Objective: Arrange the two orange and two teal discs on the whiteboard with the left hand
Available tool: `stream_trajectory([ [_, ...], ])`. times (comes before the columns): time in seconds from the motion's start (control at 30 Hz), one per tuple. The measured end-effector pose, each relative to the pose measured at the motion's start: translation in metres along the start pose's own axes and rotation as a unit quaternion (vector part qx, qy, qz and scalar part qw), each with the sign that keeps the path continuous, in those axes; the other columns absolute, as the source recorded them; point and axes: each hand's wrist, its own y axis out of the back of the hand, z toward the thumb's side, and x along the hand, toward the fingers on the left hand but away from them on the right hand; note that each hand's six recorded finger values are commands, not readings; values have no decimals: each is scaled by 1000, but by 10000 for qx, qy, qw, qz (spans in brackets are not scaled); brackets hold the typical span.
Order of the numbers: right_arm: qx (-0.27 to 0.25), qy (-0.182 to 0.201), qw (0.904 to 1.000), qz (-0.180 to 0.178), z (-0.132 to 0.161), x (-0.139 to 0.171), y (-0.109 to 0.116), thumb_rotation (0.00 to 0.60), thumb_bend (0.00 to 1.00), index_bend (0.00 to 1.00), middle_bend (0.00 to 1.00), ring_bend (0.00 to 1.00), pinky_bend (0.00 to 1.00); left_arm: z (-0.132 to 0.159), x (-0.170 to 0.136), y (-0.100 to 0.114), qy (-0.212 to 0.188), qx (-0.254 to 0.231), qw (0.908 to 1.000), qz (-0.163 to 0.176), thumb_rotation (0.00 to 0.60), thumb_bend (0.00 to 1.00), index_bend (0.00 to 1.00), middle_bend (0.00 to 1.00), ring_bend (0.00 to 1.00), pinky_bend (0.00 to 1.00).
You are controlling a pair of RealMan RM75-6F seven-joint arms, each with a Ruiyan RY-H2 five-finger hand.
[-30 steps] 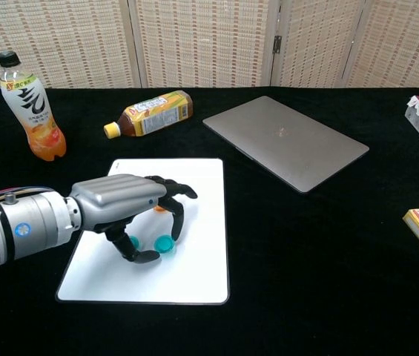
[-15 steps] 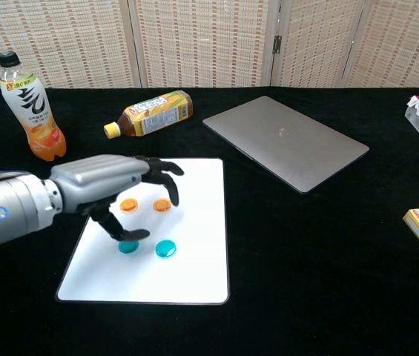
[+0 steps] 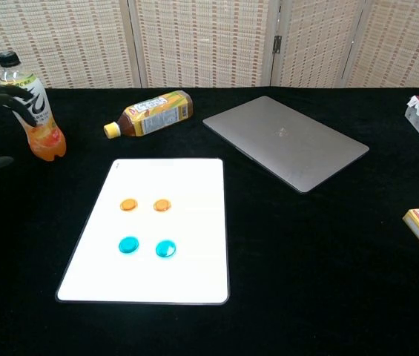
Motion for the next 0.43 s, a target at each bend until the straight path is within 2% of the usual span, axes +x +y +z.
stream_trajectory([
  [0.13, -13, -5, 10000, 51, 0, -2, -1, 600, 578, 0, 0, 0, 0, -27, -25, 13, 344, 56, 9992, 211, 600, 392, 313, 105, 0, 0],
  [0.43, -60, 21, 9999, 98, 2, 1, -4, 600, 578, 0, 0, 1, 0, -55, -73, 29, 884, 105, 9941, 620, 600, 392, 290, 105, 0, 0],
])
